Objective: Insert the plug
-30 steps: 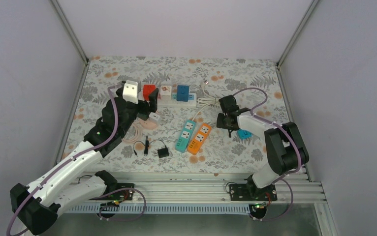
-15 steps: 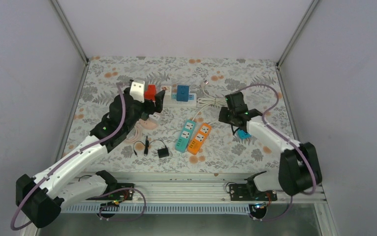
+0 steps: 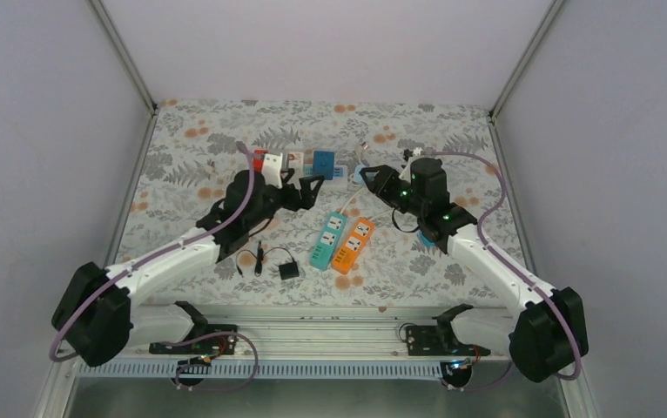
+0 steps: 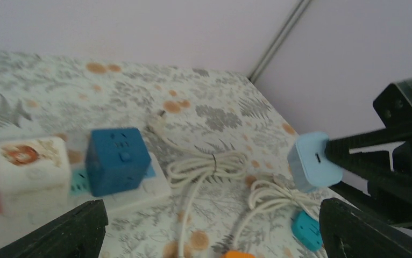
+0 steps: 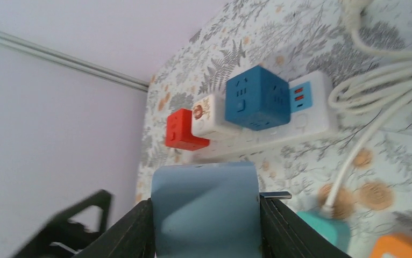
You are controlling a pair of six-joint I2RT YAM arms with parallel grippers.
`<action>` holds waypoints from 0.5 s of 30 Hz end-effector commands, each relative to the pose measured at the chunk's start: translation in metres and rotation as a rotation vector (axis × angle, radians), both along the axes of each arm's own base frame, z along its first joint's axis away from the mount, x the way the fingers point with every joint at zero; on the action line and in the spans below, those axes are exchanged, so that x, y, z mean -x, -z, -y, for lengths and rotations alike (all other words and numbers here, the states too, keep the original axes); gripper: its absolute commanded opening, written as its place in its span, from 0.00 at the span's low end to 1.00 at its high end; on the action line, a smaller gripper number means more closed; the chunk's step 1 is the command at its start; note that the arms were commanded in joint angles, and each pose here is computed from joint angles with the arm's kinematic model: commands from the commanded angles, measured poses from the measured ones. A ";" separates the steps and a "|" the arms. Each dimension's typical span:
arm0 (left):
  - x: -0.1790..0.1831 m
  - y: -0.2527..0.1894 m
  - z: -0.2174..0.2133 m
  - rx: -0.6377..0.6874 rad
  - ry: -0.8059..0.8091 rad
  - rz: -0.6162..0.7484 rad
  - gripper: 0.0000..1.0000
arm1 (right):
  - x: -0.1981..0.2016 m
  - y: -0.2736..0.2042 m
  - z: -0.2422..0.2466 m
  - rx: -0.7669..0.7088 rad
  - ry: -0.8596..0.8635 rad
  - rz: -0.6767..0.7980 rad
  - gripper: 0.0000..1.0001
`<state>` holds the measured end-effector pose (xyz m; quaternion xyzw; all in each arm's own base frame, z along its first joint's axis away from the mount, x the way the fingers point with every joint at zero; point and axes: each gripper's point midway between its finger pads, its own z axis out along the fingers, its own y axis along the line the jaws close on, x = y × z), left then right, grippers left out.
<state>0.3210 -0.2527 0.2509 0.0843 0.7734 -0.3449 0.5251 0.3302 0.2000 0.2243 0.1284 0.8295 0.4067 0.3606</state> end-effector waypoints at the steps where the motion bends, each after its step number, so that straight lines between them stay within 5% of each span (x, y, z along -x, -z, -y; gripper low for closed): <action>1: 0.003 -0.001 0.028 0.117 0.059 -0.027 0.96 | 0.003 -0.013 -0.018 -0.221 0.025 -0.079 0.42; 8: 0.015 0.003 0.061 0.204 0.141 -0.038 0.90 | 0.005 -0.031 -0.036 -0.272 0.011 -0.071 0.41; 15: 0.012 0.007 0.082 0.160 0.160 0.001 0.82 | 0.012 -0.036 -0.054 -0.286 -0.059 -0.084 0.41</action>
